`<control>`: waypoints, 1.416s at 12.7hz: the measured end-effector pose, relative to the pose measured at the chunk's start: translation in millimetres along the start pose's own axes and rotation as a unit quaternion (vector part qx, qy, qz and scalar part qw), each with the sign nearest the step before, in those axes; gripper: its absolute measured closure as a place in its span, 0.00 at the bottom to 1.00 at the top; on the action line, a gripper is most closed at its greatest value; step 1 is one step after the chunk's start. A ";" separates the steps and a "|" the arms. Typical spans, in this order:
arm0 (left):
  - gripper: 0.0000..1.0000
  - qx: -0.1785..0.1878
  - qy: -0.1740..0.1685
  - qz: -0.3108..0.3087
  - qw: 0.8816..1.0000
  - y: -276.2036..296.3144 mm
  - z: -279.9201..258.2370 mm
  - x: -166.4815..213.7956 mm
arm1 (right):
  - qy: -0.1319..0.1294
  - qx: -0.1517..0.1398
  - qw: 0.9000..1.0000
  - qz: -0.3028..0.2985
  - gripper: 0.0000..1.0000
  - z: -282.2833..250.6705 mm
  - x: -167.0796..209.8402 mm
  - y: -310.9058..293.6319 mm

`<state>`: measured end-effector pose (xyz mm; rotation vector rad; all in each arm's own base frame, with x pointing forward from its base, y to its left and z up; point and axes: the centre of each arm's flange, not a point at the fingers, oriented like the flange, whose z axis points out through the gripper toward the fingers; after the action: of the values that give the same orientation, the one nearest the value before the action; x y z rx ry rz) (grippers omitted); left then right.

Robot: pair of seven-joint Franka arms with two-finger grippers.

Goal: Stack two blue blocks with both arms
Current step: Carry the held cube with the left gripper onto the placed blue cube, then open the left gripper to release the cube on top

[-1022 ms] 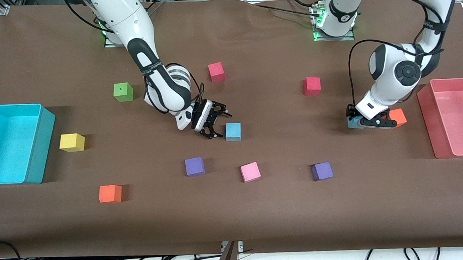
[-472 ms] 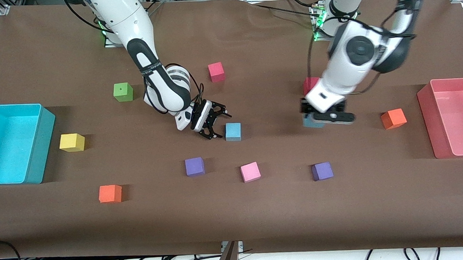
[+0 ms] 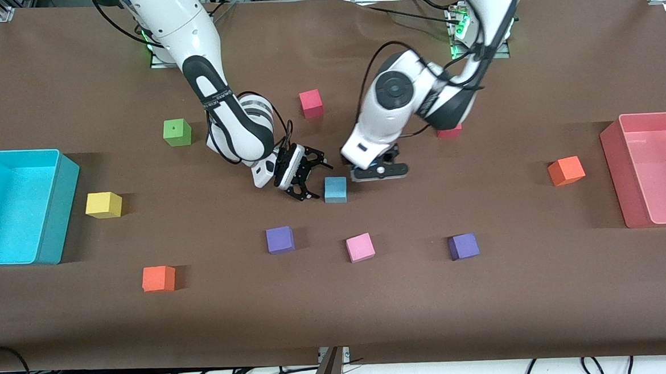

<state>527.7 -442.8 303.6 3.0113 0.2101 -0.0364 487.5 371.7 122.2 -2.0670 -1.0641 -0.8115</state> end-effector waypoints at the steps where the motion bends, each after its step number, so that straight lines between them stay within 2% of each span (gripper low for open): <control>1: 0.40 -0.001 0.003 -0.006 1.000 11.1 9.4 4.2 | 0.000 0.000 1.000 0.000 0.00 0.0 0.1 0.1; 5: 0.40 -0.005 0.007 -0.023 1.000 25.6 28.2 19.2 | 0.001 0.000 1.000 0.000 0.00 0.0 0.3 0.2; 16: 0.40 0.005 -0.003 -0.026 1.000 46.0 58.6 -1.3 | 0.002 -0.001 1.000 0.000 0.00 0.0 1.5 0.6; 17: 0.35 0.000 0.002 -0.026 1.000 46.8 57.8 0.1 | 0.002 -0.001 1.000 0.000 0.00 0.0 2.1 0.7; 18: 0.25 -0.006 0.007 -0.027 1.000 47.5 57.3 1.7 | 0.003 -0.001 1.000 0.000 0.00 0.1 2.4 0.8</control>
<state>535.2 -496.3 252.5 2.9950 0.2904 -0.0197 489.3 372.5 123.8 -2.0648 -1.0611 -0.8179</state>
